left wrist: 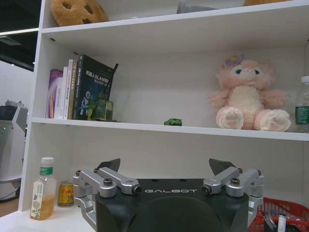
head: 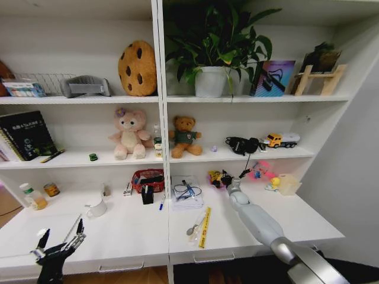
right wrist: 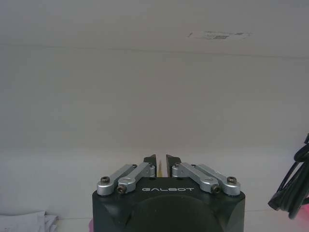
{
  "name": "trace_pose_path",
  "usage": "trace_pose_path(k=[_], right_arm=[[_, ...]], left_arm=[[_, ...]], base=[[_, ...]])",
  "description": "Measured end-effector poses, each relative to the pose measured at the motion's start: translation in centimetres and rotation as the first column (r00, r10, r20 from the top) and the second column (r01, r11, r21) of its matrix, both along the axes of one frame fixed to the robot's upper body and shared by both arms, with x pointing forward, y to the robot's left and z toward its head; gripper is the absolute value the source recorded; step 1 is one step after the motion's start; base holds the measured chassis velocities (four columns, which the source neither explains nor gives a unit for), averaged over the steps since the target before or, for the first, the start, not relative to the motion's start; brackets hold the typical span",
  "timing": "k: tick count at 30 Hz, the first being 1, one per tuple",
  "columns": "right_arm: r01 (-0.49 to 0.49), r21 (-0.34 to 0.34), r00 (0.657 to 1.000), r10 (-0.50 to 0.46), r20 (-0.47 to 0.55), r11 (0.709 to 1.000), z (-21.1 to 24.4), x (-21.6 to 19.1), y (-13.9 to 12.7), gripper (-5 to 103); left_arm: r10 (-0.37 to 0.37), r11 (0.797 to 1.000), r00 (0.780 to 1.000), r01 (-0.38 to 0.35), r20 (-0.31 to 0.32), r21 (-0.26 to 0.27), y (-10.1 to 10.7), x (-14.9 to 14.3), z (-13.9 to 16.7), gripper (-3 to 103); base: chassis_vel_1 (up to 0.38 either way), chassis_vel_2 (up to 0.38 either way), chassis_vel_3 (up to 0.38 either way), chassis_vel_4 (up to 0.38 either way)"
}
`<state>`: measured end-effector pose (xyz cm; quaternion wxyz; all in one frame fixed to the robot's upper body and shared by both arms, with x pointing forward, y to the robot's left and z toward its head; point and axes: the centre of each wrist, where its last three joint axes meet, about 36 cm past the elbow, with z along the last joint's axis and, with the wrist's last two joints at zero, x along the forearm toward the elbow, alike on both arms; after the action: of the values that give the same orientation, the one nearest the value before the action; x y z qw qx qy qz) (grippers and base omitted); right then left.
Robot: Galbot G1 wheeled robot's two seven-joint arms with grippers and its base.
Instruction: Organize the objects on the table.
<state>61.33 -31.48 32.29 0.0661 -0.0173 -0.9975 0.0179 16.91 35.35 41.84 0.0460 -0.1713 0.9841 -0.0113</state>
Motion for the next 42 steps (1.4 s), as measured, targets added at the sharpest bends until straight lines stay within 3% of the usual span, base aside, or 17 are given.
trace_pose_path(k=[2,3,5,7,11,14,20,22,23,36,42], right_arm=[[0.006,0.001,1.000,-0.006,0.002,1.000,0.2,-0.3,-0.5,20],[0.006,0.001,1.000,-0.006,0.002,1.000,0.2,-0.3,-0.5,20],[0.009,-0.003,1.000,-0.009,0.005,1.000,0.2,-0.7,-0.9,37],[0.009,-0.004,1.000,-0.009,0.005,1.000,0.2,-0.8,-1.0,37],[0.006,-0.019,1.000,-0.006,0.013,1.000,0.3,-1.8,-1.8,58],[0.002,-0.024,1.000,-0.001,0.016,1.000,0.3,-2.1,-2.0,63],[-0.076,-0.040,0.996,0.077,0.043,0.996,1.0,-5.0,-2.2,90],[-0.087,-0.039,0.995,0.089,0.052,0.995,1.2,-5.7,-2.0,90],[-0.099,-0.035,0.993,0.101,0.063,0.994,1.5,-6.6,-2.0,99],[-0.154,-0.028,0.980,0.156,0.121,0.988,4.0,-12.3,-3.2,100],[-0.158,-0.013,0.969,0.158,0.189,0.987,7.2,-15.8,-3.8,100]], left_arm=[[0.000,1.000,1.000,0.000,0.000,0.000,0.1,0.0,0.0,100],[0.000,1.000,1.000,0.000,0.000,0.000,0.1,0.0,0.0,100],[-0.002,1.000,1.000,0.002,0.001,0.001,0.1,0.0,0.0,100],[-0.002,1.000,1.000,0.002,0.001,0.001,0.1,0.1,0.0,100],[-0.006,1.000,1.000,0.006,0.006,-0.001,0.0,0.2,0.0,100],[-0.006,1.000,1.000,0.006,0.006,-0.002,0.0,0.3,0.0,100],[0.004,1.000,1.000,-0.004,0.006,-0.006,0.0,0.3,-0.1,100],[0.008,1.000,1.000,-0.008,0.005,-0.007,0.0,0.3,-0.2,100],[0.018,1.000,1.000,-0.018,0.004,-0.009,0.0,0.4,-0.3,100],[0.036,0.999,0.999,-0.036,-0.017,-0.012,0.1,1.7,0.2,100],[0.037,0.999,0.999,-0.037,-0.012,-0.007,0.3,2.5,0.7,100]], base=[[0.000,0.000,0.000,0.000],[0.000,0.000,0.000,0.000],[0.000,0.000,0.000,0.000],[0.000,0.000,0.000,0.000],[0.000,0.000,0.000,0.000],[0.000,0.000,0.000,0.000],[0.000,0.000,0.000,0.000],[0.000,0.000,0.000,0.000],[0.000,0.000,0.000,0.000],[0.000,0.000,0.000,0.000],[0.000,0.000,0.000,0.000]])
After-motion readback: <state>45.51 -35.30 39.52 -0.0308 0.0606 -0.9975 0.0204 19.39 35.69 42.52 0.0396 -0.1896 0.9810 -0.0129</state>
